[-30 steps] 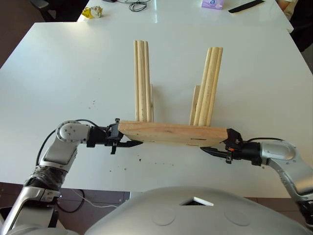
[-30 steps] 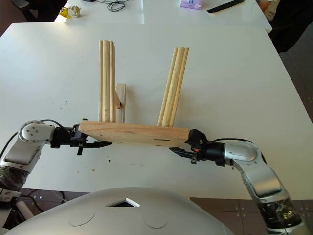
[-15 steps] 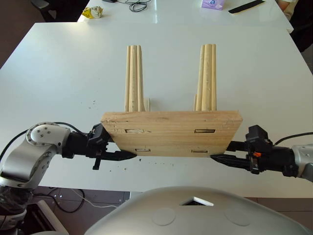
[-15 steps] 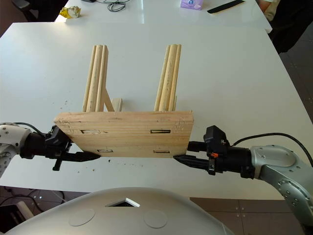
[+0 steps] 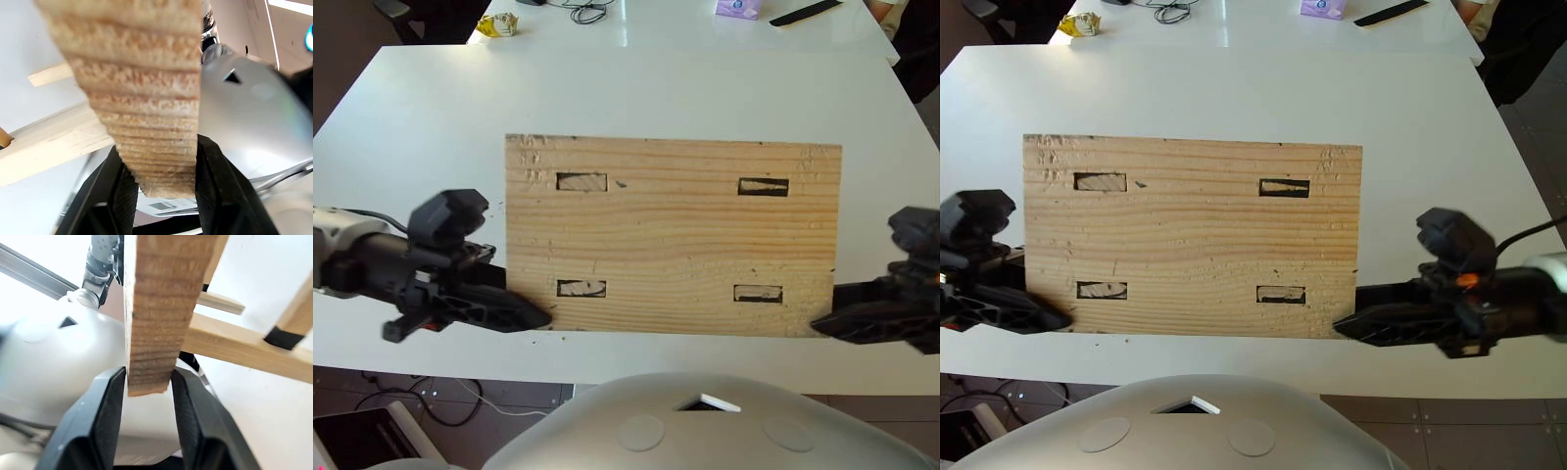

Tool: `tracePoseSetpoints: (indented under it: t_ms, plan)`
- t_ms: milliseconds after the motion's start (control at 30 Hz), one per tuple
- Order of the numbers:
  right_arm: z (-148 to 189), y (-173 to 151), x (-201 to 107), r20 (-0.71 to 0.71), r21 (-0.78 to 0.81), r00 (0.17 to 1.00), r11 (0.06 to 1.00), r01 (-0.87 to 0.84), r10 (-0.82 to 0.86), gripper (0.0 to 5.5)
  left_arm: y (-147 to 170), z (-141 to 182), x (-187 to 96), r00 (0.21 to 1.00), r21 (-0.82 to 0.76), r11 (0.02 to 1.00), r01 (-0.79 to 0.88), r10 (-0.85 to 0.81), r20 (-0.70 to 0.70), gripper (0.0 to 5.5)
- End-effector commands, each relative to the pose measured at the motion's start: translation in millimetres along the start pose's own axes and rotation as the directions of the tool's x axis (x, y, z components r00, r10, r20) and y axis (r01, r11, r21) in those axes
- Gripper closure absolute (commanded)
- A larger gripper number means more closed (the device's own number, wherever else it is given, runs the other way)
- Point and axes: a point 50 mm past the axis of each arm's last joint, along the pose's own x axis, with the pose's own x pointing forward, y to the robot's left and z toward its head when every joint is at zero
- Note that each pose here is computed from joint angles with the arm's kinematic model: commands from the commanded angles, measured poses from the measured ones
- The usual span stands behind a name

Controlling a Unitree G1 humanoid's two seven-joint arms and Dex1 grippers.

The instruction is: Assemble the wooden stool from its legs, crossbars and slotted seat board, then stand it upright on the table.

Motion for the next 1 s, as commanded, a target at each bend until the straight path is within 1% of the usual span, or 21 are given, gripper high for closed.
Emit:
tracePoseSetpoints:
  t_ms: [33, 100, 133, 167, 233, 333, 433, 533, 833, 933, 1000]
  plan:
    - [28, 15, -9, 0.013, 0.043, 1.0, 0.999, 0.012, -0.013, 3.87, -15, 22, -6, 0.985, -0.056, 0.983, -0.172, 0.173, 0.008, 3.97]
    - [27, 8, -11, 0.023, 0.094, 1.0, 0.995, 0.019, -0.021, 3.87, 4, 17, -11, 0.977, -0.087, 0.978, -0.191, 0.198, 0.085, 3.97]
    - [25, 5, -11, 0.026, 0.102, 0.999, 0.995, 0.022, -0.025, 3.87, 16, 19, -9, 0.977, -0.108, 0.977, -0.183, 0.193, 0.092, 3.97]
    - [22, 0, -9, 0.033, 0.102, 0.999, 0.994, 0.026, -0.029, 3.87, 28, 23, -5, 0.976, -0.13, 0.973, -0.19, 0.201, 0.082, 3.97]
    - [18, -7, -7, 0.048, 0.105, 0.998, 0.994, 0.026, -0.032, 3.87, 44, 27, -4, 0.971, -0.188, 0.959, -0.213, 0.229, 0.069, 3.97]
    - [12, -14, -3, 0.05, 0.126, 0.999, 0.992, 0.012, -0.019, 3.87, 64, 29, -7, 0.963, -0.289, 0.928, -0.233, 0.261, 0.061, 3.97]
    - [10, -14, 0, 0.04, 0.138, 0.999, 0.99, -0.023, 0.018, 3.87, 80, 29, -13, 0.95, -0.372, 0.893, -0.253, 0.302, 0.08, 3.97]
    - [11, -11, 0, 0.022, 0.152, 0.999, 0.987, -0.041, 0.038, 3.87, 84, 28, -19, 0.943, -0.415, 0.874, -0.254, 0.318, 0.092, 3.97]
    - [10, -4, -2, -0.019, 0.234, 0.997, 0.97, -0.067, 0.074, 3.87, 86, 35, -33, 0.951, -0.506, 0.849, -0.151, 0.264, 0.158, 3.97]
    - [10, -1, -3, -0.033, 0.267, 0.996, 0.961, -0.07, 0.082, 3.87, 92, 32, -39, 0.944, -0.552, 0.825, -0.12, 0.268, 0.194, 3.97]
    - [10, 1, -4, -0.037, 0.287, 0.995, 0.955, -0.075, 0.089, 3.87, 101, 29, -45, 0.927, -0.593, 0.798, -0.106, 0.295, 0.232, 3.97]
